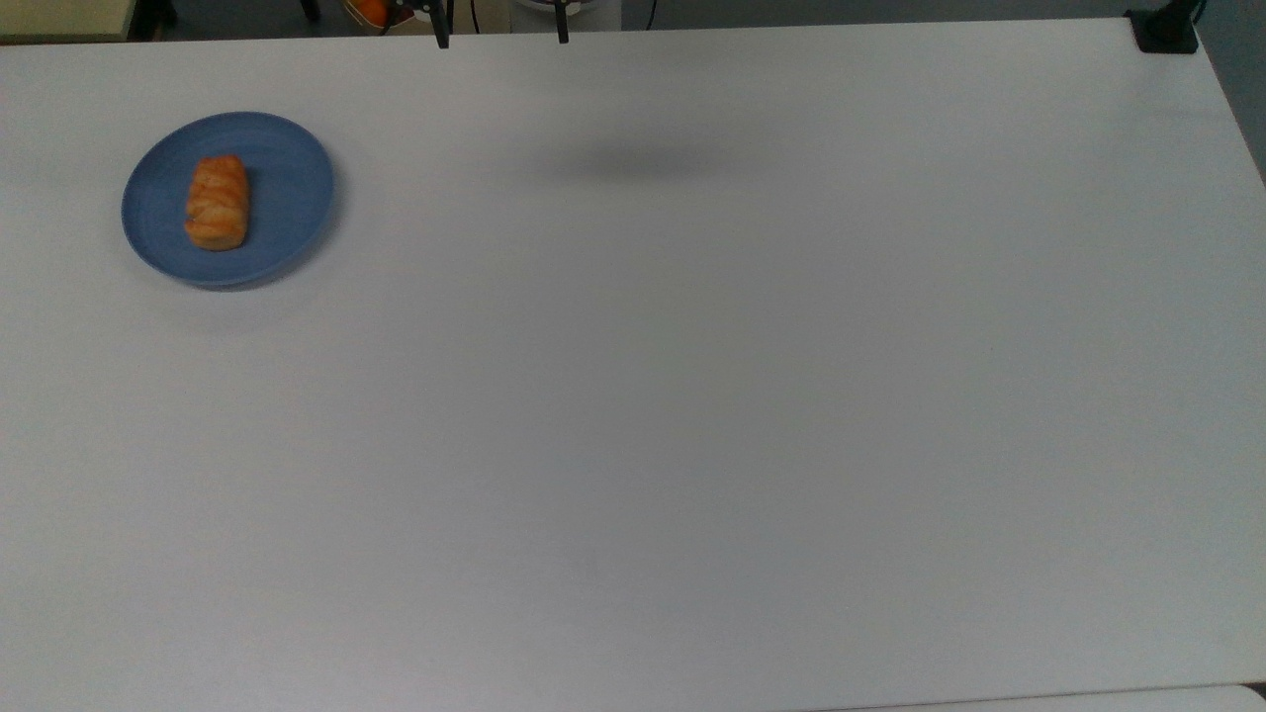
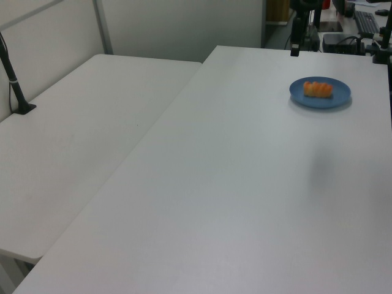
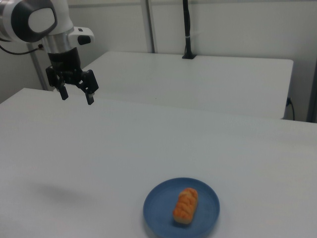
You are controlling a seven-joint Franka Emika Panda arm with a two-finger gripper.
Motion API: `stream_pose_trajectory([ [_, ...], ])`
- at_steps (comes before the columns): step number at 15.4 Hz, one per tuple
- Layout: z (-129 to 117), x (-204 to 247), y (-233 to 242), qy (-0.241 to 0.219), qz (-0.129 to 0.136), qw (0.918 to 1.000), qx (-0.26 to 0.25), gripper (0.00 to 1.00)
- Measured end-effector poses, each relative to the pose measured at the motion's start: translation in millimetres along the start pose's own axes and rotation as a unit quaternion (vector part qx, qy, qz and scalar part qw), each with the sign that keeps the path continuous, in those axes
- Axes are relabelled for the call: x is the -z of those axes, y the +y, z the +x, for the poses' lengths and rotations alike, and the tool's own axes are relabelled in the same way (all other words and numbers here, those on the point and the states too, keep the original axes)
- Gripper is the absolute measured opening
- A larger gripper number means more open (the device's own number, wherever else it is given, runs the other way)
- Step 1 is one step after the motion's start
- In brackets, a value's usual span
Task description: Put the bread on the table
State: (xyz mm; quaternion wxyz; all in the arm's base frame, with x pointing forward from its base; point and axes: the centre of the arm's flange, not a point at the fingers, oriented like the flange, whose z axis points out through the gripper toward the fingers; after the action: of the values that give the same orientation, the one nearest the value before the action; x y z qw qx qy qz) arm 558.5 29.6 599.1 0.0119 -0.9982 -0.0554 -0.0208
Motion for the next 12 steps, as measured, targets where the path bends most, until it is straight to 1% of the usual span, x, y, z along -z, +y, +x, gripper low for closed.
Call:
stream_pose_trajectory([
  [3,-2,3,3,0.001,0.0,1.0,0.001,1.0],
  [7,-7,4,8,-0.011,0.0,0.9997,0.024,1.0],
  [10,-10,4,35,-0.012,-0.001,0.9999,0.008,1.0],
  [12,-15,3,68,-0.013,-0.003,0.9999,-0.006,1.0],
])
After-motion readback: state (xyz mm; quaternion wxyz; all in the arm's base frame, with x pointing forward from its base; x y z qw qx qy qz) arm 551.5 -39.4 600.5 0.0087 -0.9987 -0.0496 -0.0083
